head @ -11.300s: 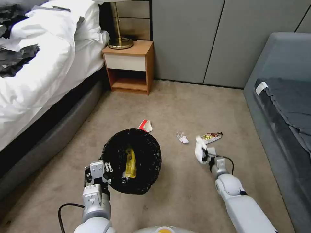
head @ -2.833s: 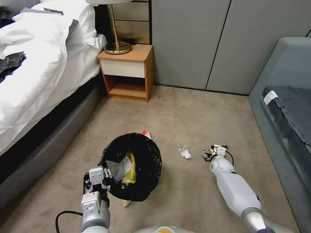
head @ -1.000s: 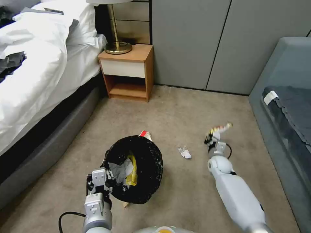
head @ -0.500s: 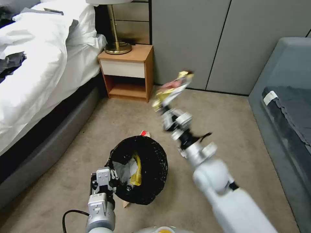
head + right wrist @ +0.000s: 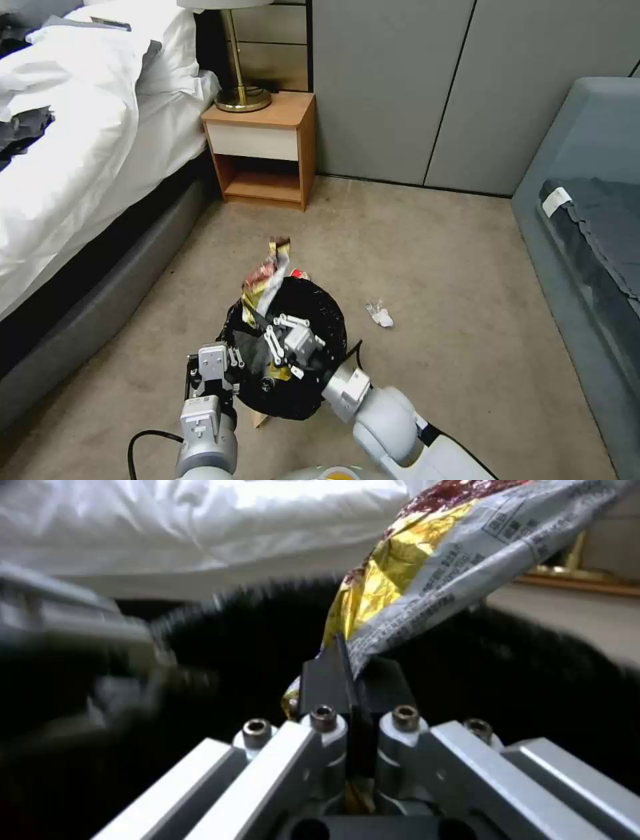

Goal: Pick up the trash bin, then pick up the garbage from the floor and place it into the trash bin.

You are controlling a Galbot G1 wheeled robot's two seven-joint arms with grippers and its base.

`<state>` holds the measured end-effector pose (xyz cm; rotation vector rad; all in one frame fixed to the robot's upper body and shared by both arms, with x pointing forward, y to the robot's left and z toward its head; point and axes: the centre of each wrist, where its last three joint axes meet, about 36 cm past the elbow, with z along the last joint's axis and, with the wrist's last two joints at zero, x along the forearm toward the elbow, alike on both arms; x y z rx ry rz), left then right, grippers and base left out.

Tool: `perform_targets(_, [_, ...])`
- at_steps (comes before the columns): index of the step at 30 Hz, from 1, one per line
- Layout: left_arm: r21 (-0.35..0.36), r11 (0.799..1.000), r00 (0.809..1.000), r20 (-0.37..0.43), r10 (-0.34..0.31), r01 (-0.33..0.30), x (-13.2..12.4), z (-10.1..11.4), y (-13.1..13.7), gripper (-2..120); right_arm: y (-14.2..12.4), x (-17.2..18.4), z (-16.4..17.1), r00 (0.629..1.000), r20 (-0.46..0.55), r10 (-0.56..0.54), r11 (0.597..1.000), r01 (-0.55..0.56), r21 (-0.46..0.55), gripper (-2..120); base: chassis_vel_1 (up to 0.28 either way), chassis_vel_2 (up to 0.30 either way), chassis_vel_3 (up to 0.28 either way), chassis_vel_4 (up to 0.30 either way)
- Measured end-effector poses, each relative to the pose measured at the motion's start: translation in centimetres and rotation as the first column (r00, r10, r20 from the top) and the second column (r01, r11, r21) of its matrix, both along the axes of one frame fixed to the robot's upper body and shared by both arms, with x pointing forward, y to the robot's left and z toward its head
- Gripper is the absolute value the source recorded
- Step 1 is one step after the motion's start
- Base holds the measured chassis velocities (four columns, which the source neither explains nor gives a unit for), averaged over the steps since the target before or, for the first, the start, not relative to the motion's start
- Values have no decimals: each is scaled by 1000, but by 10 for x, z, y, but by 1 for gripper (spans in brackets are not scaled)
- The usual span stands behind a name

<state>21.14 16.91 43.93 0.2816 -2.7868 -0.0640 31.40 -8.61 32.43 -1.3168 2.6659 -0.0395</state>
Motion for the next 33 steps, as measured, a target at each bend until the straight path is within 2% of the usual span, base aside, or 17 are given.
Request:
perform_targets(9, [-1,1000,1000,7,6,-6,5,2,4,3,-36,-3,-15,999,-14,-52,997,51,-51,0,0,0,0,0])
perform_targets(18, [-3,1000,1000,15,8,-8,6,6,6,3,-42,-6,-20,997,-26,-68,996,66,-57,0,0,0,0,0])
perform_targets(21, [-4,1000,1000,16,9,-8,4,7,6,3,-41,-7,-20,997,-26,-70,996,69,-54,15,0,0,0,0])
perform_targets(22, [-4,1000,1000,16,9,-8,4,7,6,3,-41,-7,-20,997,-26,-70,996,69,-54,15,0,0,0,0])
perform_targets(24, [-3,1000,1000,14,10,-10,4,7,5,3,-40,-7,-19,997,-26,-73,996,71,-52,25,0,0,0,0])
perform_targets(25, [-3,1000,1000,14,10,-10,4,7,5,3,-40,-7,-19,997,-26,-73,996,71,-52,25,0,0,0,0])
perform_targets(28, [-6,1000,1000,13,9,-9,2,8,3,3,-41,-3,-15,996,-14,-89,995,88,-44,40,0,0,0,0])
perform_targets(30, [-6,1000,1000,14,10,-10,2,8,3,3,-42,-1,-13,996,-8,-93,995,92,-42,43,0,0,0,0])
perform_targets(33, [-7,1000,1000,15,11,-11,2,8,2,3,-47,0,-8,996,1,-91,995,91,-46,58,0,0,0,0])
